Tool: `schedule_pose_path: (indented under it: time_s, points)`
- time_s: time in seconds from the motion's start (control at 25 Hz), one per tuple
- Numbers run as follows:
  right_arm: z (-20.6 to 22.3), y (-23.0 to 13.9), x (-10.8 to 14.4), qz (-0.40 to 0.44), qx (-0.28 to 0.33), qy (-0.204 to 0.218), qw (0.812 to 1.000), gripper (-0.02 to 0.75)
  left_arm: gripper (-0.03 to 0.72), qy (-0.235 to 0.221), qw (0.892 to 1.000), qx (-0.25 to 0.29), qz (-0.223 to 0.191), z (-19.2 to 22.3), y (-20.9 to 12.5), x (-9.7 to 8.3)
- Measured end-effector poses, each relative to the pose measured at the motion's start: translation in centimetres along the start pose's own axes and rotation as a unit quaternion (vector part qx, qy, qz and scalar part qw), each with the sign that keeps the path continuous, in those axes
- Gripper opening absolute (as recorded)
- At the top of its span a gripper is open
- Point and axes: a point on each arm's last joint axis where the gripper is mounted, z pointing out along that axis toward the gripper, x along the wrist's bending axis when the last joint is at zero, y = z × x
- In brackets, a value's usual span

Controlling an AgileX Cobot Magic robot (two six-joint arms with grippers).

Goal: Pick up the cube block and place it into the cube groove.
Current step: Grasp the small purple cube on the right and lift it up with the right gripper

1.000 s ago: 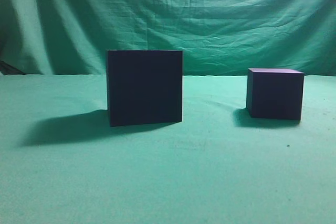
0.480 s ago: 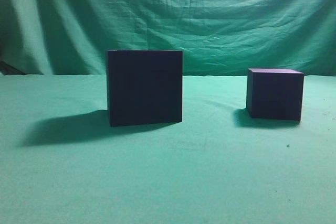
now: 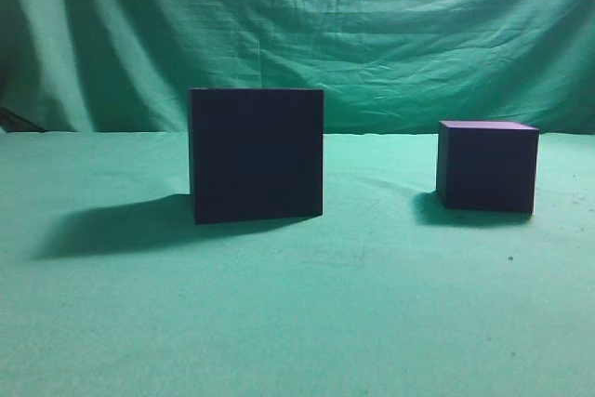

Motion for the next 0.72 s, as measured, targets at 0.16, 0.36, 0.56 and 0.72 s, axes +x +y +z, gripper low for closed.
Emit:
schedule_pose_path:
  time_s: [0.16,0.36,0.56,0.72]
  points:
    - [2.3,3.0,2.3,-0.038,0.064,-0.002,0.997,0.000,0.000,0.000,1.000,0.000,0.000,0.0,0.0,0.0]
    - [6.0,5.2,4.7,-0.051,0.113,-0.059,0.991,0.000,0.000,0.000,1.000,0.000,0.000,0.0,0.0,0.0]
    - [9.9,6.4,3.8,0.000,0.149,-0.107,0.983,0.096,0.000,0.000,1.000,0.000,0.000,0.0,0.0,0.0]
    - [12.2,6.5,2.5,0.041,0.169,-0.129,0.976,0.358,0.000,0.000,1.000,0.000,0.000,0.0,0.0,0.0]
